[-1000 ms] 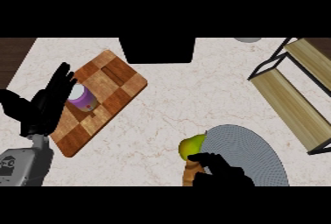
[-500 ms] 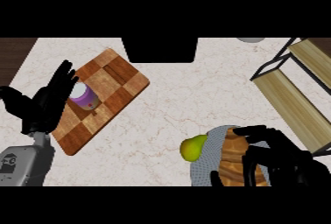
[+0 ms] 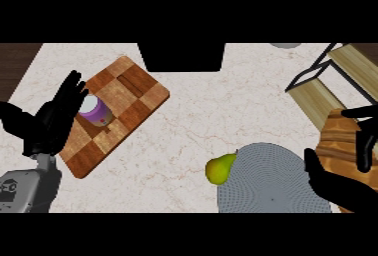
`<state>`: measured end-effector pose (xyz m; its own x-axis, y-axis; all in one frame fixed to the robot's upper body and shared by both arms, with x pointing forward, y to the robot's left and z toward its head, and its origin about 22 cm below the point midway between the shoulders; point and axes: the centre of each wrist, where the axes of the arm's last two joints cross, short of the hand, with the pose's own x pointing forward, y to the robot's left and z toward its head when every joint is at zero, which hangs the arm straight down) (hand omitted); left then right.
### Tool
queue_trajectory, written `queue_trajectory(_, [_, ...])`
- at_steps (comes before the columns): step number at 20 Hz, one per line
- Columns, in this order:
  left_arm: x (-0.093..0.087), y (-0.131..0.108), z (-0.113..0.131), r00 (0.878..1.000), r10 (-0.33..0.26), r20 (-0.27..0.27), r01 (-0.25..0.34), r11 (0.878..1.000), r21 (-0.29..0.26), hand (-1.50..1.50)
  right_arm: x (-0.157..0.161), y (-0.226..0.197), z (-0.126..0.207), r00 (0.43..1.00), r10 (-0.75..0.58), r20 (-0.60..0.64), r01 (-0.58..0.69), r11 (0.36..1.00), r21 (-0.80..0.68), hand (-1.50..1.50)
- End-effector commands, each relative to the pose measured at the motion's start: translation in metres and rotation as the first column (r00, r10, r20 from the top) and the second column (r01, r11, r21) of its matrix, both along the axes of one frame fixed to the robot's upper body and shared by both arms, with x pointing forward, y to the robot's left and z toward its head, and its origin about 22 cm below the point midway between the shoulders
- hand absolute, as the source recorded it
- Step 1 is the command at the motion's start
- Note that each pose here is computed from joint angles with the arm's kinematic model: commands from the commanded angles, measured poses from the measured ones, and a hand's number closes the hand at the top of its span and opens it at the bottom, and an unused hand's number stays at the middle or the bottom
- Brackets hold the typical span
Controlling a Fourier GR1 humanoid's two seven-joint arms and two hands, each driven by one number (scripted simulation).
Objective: Pick the croissant from the placemat and place it in the tiered shelf
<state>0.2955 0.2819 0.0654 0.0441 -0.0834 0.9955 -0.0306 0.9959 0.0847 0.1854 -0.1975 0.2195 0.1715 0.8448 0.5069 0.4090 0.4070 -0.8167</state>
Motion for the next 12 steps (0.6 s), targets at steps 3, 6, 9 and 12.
queue_trajectory(3, [-0.002, -0.005, -0.005, 1.0, 0.008, 0.0, -0.008, 1.0, 0.015, 0.0, -0.008, -0.047, 0.016, 0.992, 0.071, 0.107, -0.09, 0.978, 0.189, 1.5])
queue_trajectory(6, [-0.004, 0.007, -0.003, 1.0, 0.016, -0.004, -0.016, 1.0, 0.0, 0.0, -0.002, -0.074, 0.023, 0.993, 0.048, 0.107, -0.068, 0.979, 0.191, 1.5])
queue_trajectory(9, [0.009, 0.0, 0.009, 1.0, 0.018, 0.0, -0.018, 1.0, 0.007, 0.0, 0.006, -0.117, 0.01, 0.992, 0.016, 0.122, -0.043, 0.973, 0.226, 1.5])
queue_trajectory(12, [-0.002, 0.015, -0.014, 1.0, 0.02, -0.015, -0.02, 1.0, -0.005, 0.0, 0.005, -0.161, 0.022, 0.992, 0.034, 0.126, -0.064, 0.967, 0.246, 1.5])
